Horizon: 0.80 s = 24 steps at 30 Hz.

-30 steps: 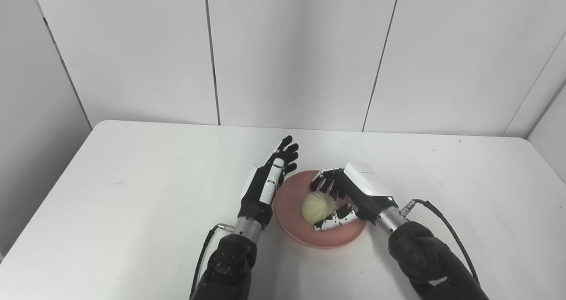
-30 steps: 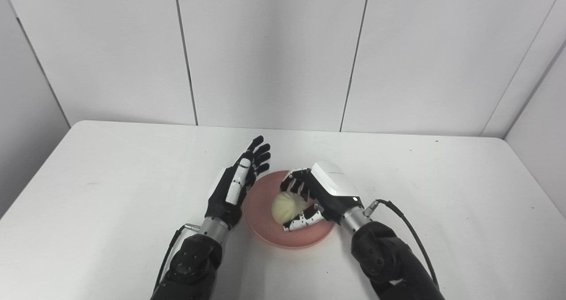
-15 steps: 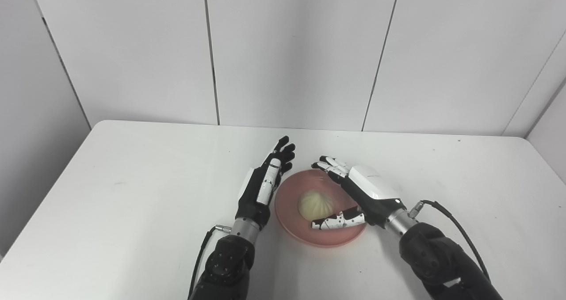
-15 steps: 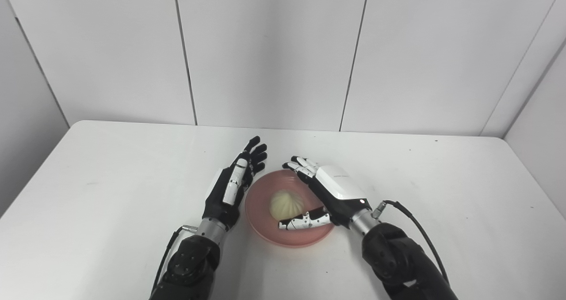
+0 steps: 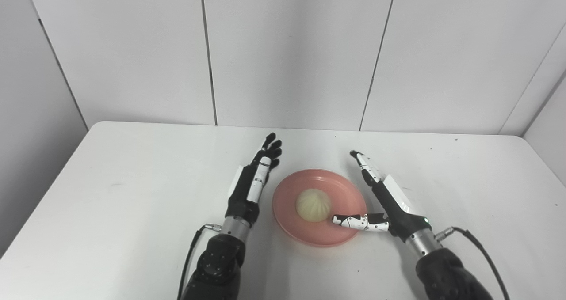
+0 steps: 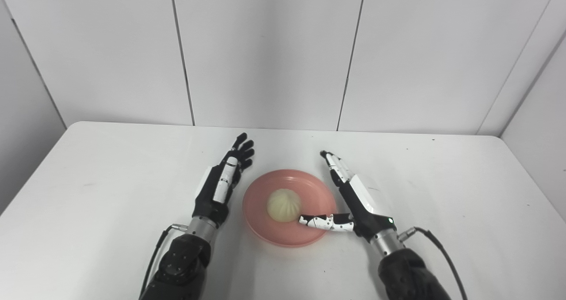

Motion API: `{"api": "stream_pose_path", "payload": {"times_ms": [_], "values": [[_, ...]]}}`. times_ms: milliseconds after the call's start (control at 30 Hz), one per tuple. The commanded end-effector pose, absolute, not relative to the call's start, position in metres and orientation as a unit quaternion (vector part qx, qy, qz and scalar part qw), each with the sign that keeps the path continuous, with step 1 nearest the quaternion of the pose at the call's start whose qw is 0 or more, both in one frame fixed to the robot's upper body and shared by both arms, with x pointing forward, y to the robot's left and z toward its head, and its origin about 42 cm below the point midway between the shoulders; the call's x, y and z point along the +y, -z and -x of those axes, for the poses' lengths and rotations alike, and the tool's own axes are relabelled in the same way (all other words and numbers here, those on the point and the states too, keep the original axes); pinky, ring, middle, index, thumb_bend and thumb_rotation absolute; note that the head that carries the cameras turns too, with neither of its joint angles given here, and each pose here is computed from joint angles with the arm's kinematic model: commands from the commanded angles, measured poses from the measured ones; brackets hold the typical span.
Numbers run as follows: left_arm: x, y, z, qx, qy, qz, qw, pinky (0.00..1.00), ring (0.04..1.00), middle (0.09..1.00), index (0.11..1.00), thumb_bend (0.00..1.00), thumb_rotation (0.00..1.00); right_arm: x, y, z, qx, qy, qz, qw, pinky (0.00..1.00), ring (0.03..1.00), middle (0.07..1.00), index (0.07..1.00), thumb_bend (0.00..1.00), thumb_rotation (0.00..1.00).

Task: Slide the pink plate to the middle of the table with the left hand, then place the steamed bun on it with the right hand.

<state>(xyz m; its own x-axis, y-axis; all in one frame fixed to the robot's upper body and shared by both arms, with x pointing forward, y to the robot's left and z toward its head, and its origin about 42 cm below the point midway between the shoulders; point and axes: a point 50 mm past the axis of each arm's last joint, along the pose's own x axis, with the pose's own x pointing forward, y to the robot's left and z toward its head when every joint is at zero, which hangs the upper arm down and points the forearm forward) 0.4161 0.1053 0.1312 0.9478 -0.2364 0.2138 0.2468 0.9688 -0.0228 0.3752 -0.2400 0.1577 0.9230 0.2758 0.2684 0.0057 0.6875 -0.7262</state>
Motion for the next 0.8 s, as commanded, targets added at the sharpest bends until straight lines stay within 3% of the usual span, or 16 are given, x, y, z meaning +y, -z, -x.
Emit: {"api": "stream_pose_path", "payload": {"times_ms": [0, 167, 367, 667, 767], "values": [[0.120, -0.116, -0.408, -0.089, 0.112, 0.001, 0.990, 0.99, 0.985, 0.979, 0.968, 0.52, 1.00, -0.233, -0.175, -0.379, -0.230, -0.035, 0.341, 0.911, 0.96, 1.000, 1.000, 1.000, 0.64, 0.70], [0.125, -0.116, -0.405, -0.082, 0.113, -0.010, 0.990, 1.00, 1.000, 0.999, 0.996, 0.54, 1.00, -0.232, -0.178, -0.379, -0.225, 0.001, 0.258, 0.939, 1.00, 1.000, 1.000, 1.000, 0.61, 0.77], [0.127, -0.115, -0.400, -0.067, 0.109, -0.006, 0.992, 1.00, 1.000, 1.000, 1.000, 0.58, 1.00, -0.234, -0.173, -0.380, -0.170, -0.003, 0.164, 0.972, 1.00, 1.000, 1.000, 1.000, 0.57, 0.87], [0.119, -0.112, -0.391, -0.050, 0.099, 0.020, 0.994, 1.00, 1.000, 1.000, 1.000, 0.58, 1.00, -0.232, -0.165, -0.380, -0.119, -0.033, 0.057, 0.991, 1.00, 1.000, 1.000, 1.000, 0.60, 0.86], [0.116, -0.113, -0.389, -0.046, 0.097, 0.027, 0.994, 1.00, 1.000, 1.000, 1.000, 0.56, 1.00, -0.235, -0.163, -0.382, -0.109, -0.043, 0.010, 0.993, 1.00, 1.000, 1.000, 1.000, 0.56, 0.87]]}}
